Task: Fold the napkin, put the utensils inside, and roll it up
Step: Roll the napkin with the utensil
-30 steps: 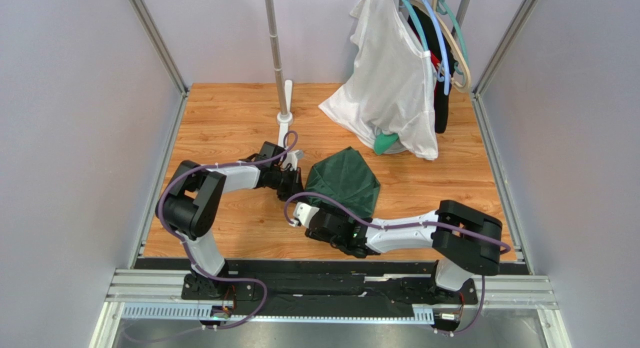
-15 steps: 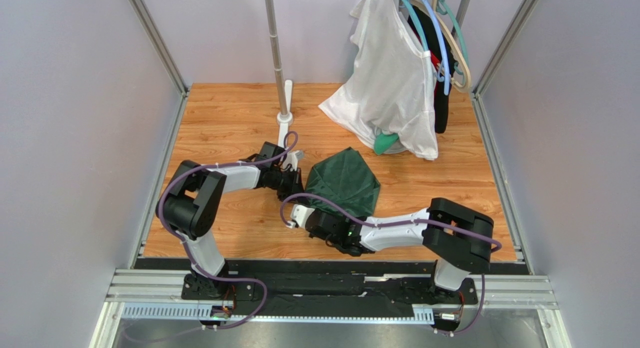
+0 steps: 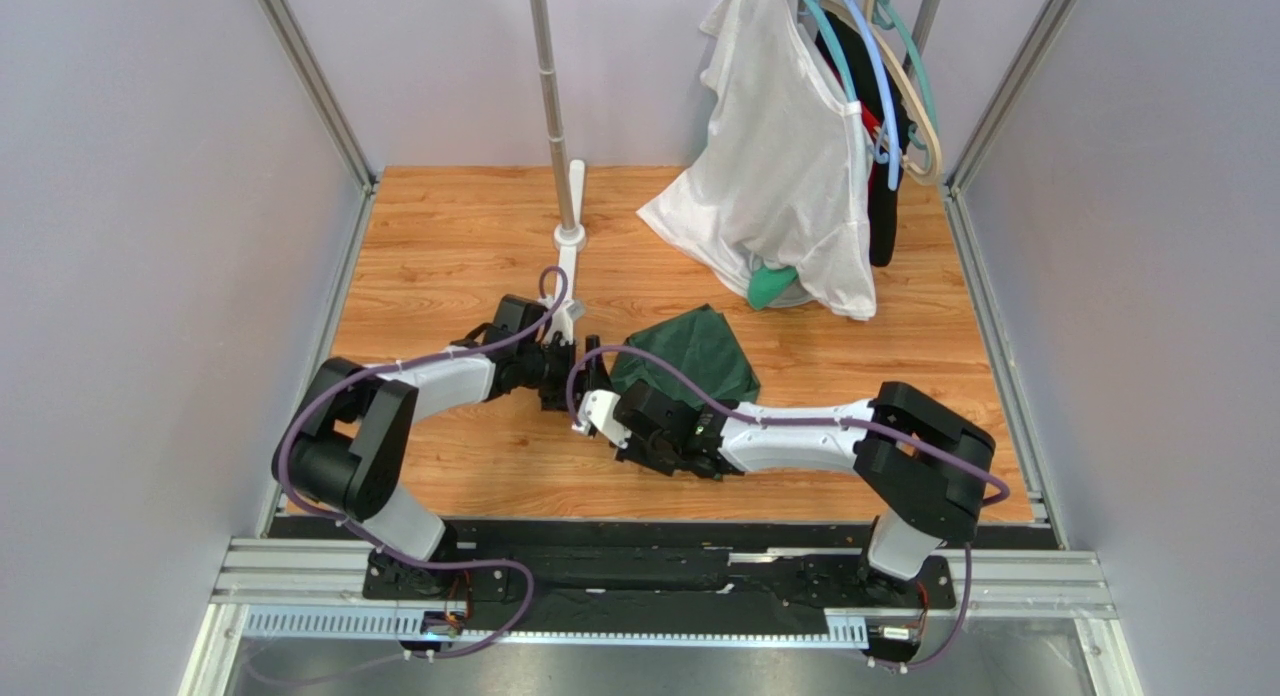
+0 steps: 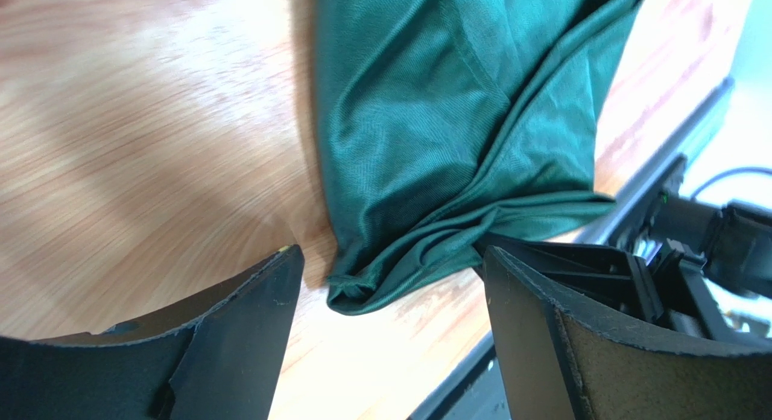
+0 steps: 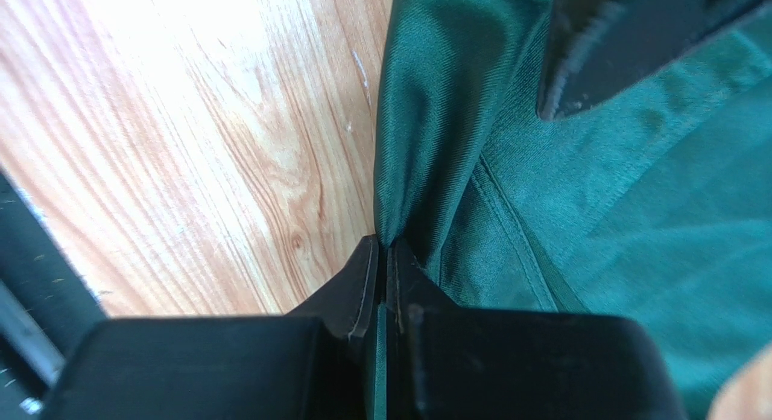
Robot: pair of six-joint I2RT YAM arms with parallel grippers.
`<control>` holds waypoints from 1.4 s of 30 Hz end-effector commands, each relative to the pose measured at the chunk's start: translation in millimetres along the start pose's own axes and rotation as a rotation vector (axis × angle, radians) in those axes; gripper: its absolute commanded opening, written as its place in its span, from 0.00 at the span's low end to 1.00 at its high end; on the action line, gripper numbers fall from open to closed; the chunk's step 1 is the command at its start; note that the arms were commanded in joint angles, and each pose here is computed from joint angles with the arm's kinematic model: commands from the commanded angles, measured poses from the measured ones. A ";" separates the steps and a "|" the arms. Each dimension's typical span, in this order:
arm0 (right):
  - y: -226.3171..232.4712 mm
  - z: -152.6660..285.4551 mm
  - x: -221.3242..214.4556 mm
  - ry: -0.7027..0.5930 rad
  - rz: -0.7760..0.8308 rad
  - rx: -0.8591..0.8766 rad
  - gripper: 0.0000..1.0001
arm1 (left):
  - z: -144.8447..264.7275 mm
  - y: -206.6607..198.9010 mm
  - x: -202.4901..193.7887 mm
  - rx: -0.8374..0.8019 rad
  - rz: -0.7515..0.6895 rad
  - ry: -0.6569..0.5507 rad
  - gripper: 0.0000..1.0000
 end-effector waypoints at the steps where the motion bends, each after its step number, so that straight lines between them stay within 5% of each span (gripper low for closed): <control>1: 8.1 3.6 -1.8 0.012 -0.116 0.260 0.00 | 1.7 35.3 -25.1 0.250 0.081 -0.021 0.85; 10: -5.2 9.7 5.0 -0.032 -0.259 0.470 0.00 | 24.1 32.3 -27.1 0.286 0.082 -0.239 0.87; 26: -38.4 -2.9 6.5 -0.025 -0.482 0.799 0.00 | 42.3 -38.6 -24.1 -0.061 -0.421 -0.505 0.84; 42: -61.0 -22.0 0.2 0.008 -0.644 1.107 0.00 | 10.5 -53.8 -34.2 -0.236 -0.622 -0.334 0.80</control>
Point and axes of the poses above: each gripper's point midway between its finger pads, its own z axis back along the fingers, its own y axis along the line the jaws close on, x = y × z, the point moved 8 cm from there along z, back along the fingers, and after that the axes turned 5 degrees about -z, right-handed, at the moved point
